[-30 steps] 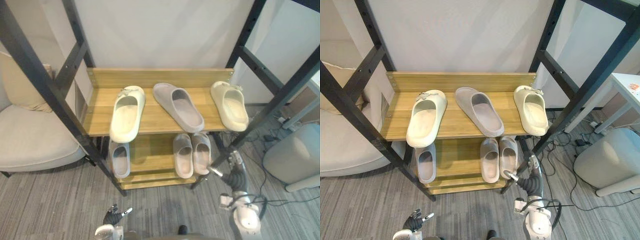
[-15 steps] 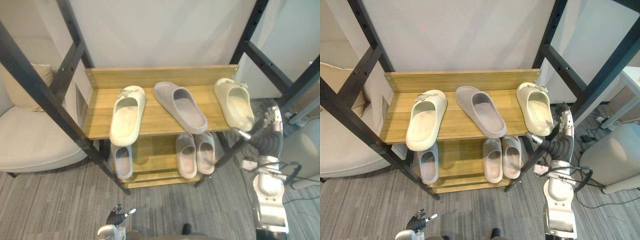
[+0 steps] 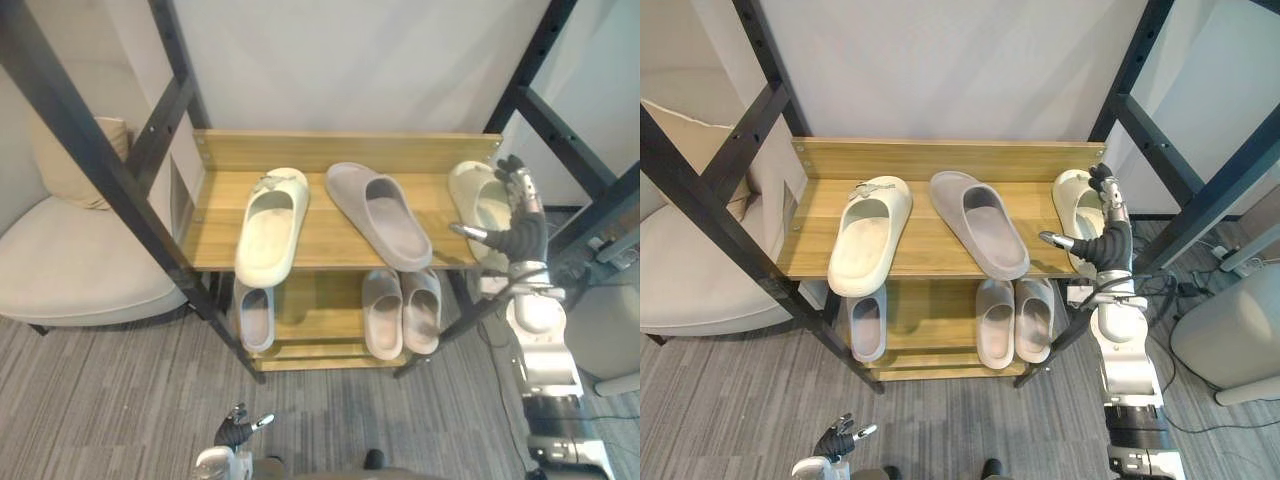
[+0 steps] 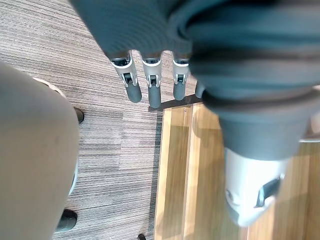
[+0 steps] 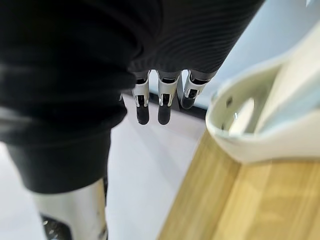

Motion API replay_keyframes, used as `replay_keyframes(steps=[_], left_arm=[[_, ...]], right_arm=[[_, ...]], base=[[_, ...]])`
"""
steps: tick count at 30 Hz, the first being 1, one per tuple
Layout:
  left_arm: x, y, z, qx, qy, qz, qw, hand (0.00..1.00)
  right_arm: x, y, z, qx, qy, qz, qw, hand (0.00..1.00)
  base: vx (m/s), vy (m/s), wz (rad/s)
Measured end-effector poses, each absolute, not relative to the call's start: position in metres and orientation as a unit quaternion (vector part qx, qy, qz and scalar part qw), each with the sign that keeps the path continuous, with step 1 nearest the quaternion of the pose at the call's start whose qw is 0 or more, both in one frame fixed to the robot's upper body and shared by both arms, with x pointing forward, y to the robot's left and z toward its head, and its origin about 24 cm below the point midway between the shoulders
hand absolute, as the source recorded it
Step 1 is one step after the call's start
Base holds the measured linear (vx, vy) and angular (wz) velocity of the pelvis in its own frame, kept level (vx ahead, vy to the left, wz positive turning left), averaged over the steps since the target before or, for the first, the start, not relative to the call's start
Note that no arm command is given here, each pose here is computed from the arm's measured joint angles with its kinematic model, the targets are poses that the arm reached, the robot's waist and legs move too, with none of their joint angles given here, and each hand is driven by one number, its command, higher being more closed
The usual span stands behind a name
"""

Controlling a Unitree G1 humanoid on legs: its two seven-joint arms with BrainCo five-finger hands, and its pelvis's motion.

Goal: Organize the slippers on the shoe rack

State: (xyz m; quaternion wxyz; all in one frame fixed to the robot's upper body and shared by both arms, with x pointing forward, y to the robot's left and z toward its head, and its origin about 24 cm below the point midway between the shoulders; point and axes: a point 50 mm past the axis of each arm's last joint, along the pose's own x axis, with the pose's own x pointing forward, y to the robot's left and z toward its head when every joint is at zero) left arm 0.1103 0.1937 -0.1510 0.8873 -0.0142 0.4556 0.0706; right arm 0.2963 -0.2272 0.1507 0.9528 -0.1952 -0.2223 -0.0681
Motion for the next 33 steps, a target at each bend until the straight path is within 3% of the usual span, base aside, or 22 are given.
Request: replay_keyframes(steps=[16,33], left_arm=[[0.116,0.2,-0.147,-0.015,0.438,0.079,0.895,0.0],[0.128,0.206,-0.14,-0.027,0.412,0.09,0.906,0.0]], right_arm=[[0.354,-0.193,0.166,-0.277,-0.174,0.04,0.944,0.0],[0.387,-0.187,0.198,-0.319,-0.158,0.029,0.934,0.0]], base=[[-0.01,0.009,0.04],[-0.03,-0.02,0.03]])
